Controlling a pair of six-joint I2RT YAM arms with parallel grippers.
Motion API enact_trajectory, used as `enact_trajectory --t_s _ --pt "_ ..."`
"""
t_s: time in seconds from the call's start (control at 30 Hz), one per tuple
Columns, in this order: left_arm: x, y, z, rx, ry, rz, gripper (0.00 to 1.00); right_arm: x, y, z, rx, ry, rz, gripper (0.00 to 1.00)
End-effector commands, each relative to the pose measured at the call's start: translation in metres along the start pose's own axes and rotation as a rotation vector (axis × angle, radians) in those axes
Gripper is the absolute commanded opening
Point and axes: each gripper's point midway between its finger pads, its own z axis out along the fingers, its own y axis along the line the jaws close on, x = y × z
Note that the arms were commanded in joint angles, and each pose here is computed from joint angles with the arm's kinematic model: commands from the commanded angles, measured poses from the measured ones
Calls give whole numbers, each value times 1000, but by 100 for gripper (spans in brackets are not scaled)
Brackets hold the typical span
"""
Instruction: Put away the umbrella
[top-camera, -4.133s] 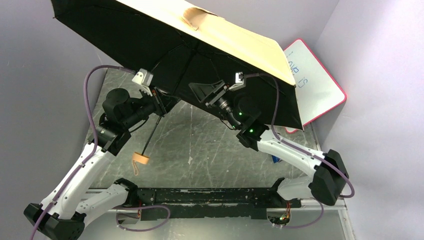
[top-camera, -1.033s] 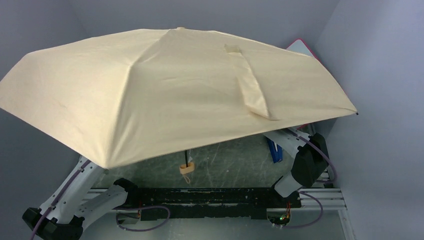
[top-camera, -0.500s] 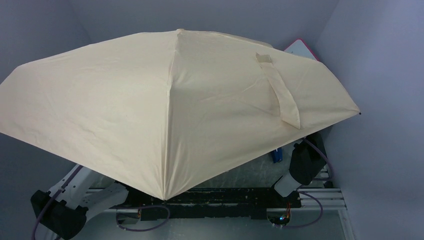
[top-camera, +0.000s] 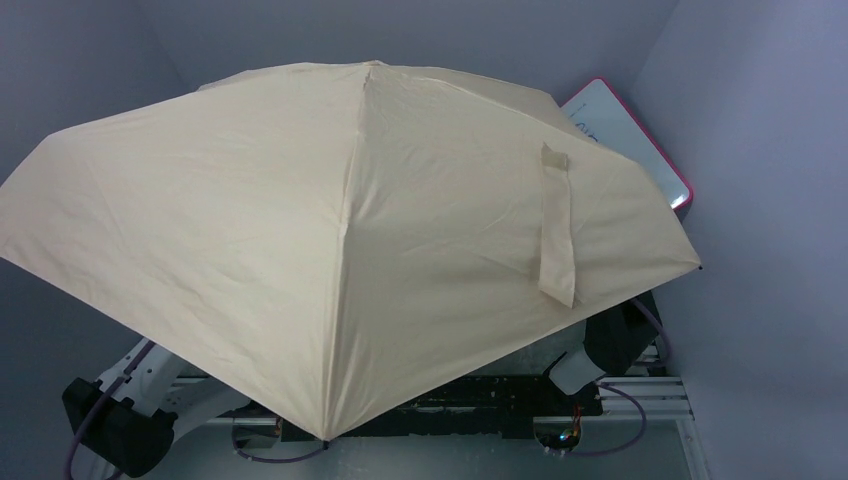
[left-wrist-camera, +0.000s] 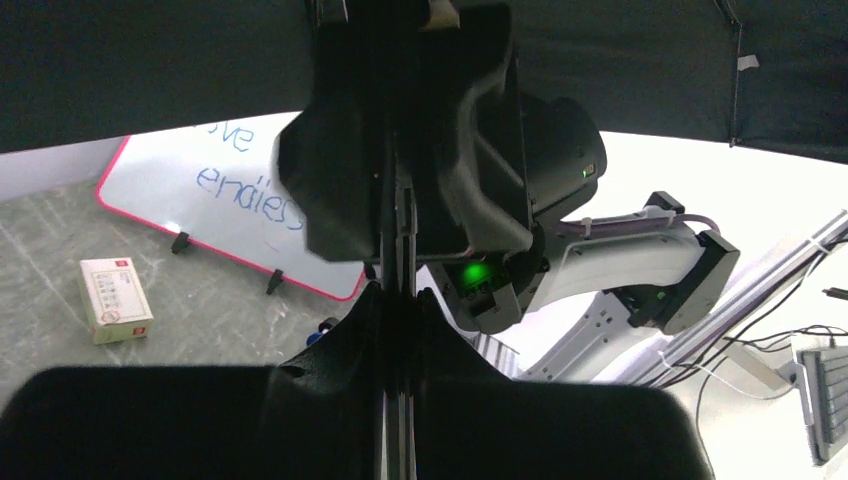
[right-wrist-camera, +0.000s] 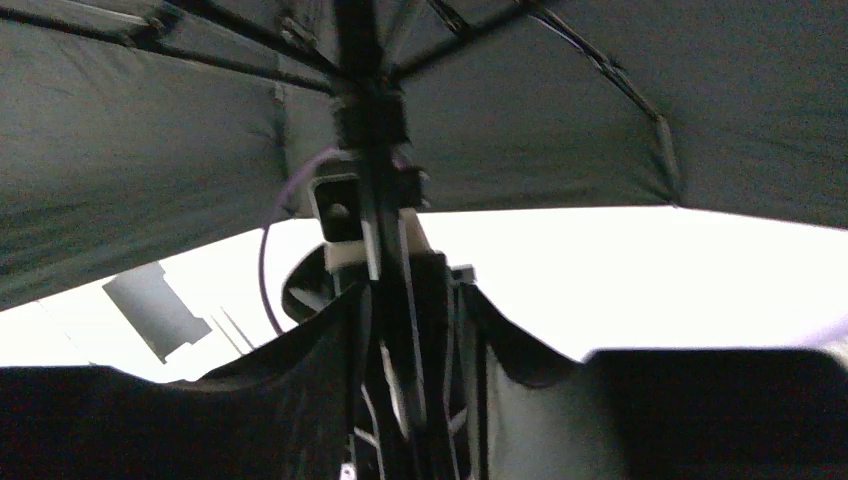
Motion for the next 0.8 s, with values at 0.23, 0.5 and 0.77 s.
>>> enact_trajectory --t_s 0.23,0.5,0.77 --pt "-45 -9 -3 -79 -104 166 5 3 -32 -49 187 -64 -137 60" --pt "-41 29 -13 -296 -58 206 5 -23 -28 -65 216 -234 -291 60" --pt "-27 59 -24 -482 -2 215 5 -29 -48 -44 278 -251 -353 60"
